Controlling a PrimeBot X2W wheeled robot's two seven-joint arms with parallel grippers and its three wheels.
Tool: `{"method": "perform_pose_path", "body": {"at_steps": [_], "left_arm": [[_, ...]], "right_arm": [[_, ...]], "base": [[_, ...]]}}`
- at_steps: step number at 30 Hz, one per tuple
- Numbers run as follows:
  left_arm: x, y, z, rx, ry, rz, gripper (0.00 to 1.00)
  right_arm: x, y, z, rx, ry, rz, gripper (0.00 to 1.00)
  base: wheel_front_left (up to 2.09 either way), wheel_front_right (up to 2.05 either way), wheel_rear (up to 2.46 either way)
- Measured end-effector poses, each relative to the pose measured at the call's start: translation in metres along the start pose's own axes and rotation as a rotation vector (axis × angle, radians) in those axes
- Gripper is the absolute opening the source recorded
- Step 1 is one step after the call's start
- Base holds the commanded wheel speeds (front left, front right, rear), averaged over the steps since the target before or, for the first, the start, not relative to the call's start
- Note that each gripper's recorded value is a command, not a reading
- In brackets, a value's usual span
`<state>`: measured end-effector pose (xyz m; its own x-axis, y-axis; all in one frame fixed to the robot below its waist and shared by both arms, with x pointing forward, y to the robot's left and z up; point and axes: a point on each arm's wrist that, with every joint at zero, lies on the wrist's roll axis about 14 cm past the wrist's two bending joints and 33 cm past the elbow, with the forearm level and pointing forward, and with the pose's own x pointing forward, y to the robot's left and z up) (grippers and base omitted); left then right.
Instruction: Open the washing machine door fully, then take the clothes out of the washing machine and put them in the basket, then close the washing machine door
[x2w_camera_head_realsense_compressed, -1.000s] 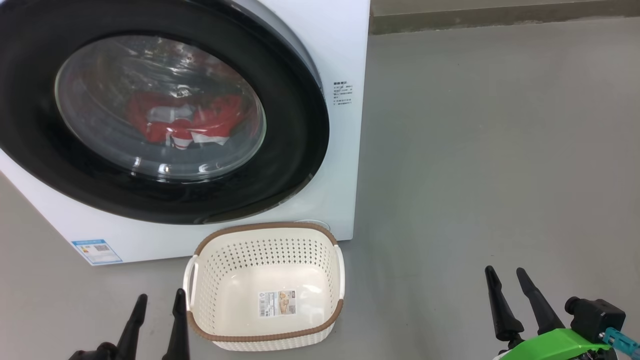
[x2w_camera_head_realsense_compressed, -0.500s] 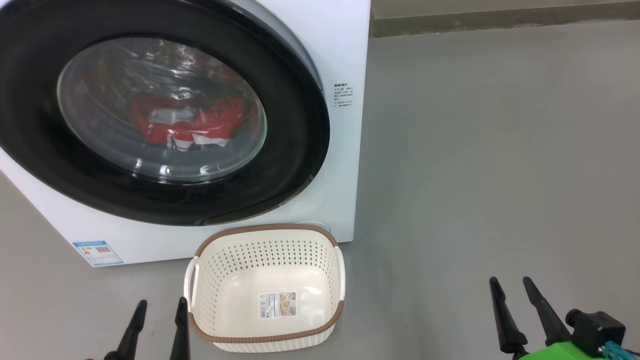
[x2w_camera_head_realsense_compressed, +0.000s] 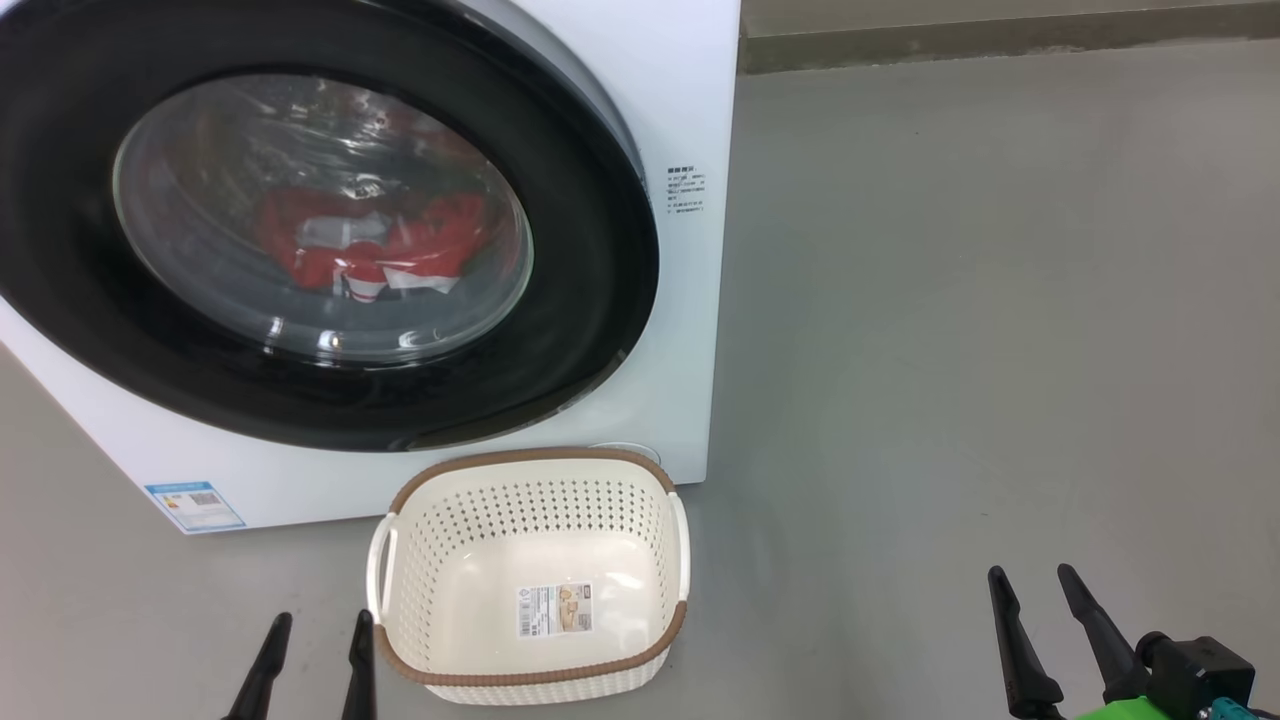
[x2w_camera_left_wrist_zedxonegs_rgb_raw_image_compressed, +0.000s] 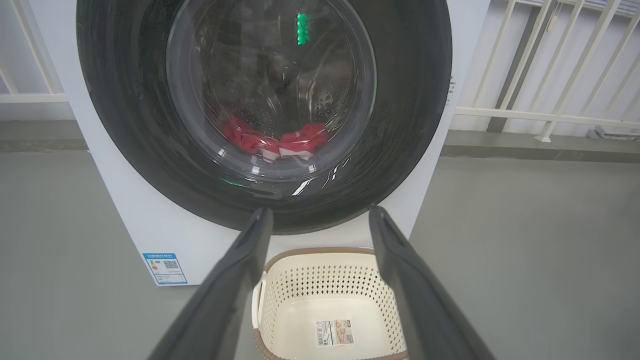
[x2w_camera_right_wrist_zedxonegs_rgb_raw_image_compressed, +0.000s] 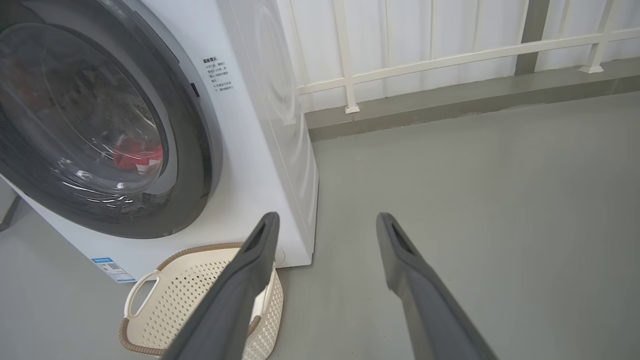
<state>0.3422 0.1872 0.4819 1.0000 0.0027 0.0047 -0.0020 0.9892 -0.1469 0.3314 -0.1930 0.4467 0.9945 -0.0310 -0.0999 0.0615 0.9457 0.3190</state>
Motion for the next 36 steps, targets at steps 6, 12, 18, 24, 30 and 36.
{"method": "perform_pose_path", "body": {"at_steps": [6,12,18,24,30,36], "left_arm": [[0.0,0.0,0.0,-0.001,0.001,0.0,1.0],[0.0,0.0,-0.002,-0.001,0.006,0.001,1.0],[0.0,-0.001,-0.005,-0.015,0.015,-0.005,1.0],[0.003,0.0,-0.013,-0.041,0.039,0.005,1.0],[0.019,-0.003,-0.011,-0.054,0.031,-0.002,1.0],[0.033,-0.004,-0.017,-0.083,0.044,-0.006,1.0]], "right_arm": [[0.0,0.0,0.0,0.0,-0.001,-0.001,1.0],[0.003,0.002,0.007,0.049,-0.026,-0.001,0.0],[0.022,0.01,0.025,0.265,-0.09,0.001,0.0],[0.064,0.044,0.061,0.451,-0.181,0.094,0.0],[0.11,0.081,0.097,0.538,-0.235,0.21,0.0],[0.155,0.119,0.118,0.639,-0.213,0.341,0.0]], "base": [[0.0,0.0,0.0],[0.0,0.0,0.0],[0.0,0.0,0.0],[0.0,0.0,0.0],[0.0,0.0,0.0],[0.0,0.0,0.0]]}}
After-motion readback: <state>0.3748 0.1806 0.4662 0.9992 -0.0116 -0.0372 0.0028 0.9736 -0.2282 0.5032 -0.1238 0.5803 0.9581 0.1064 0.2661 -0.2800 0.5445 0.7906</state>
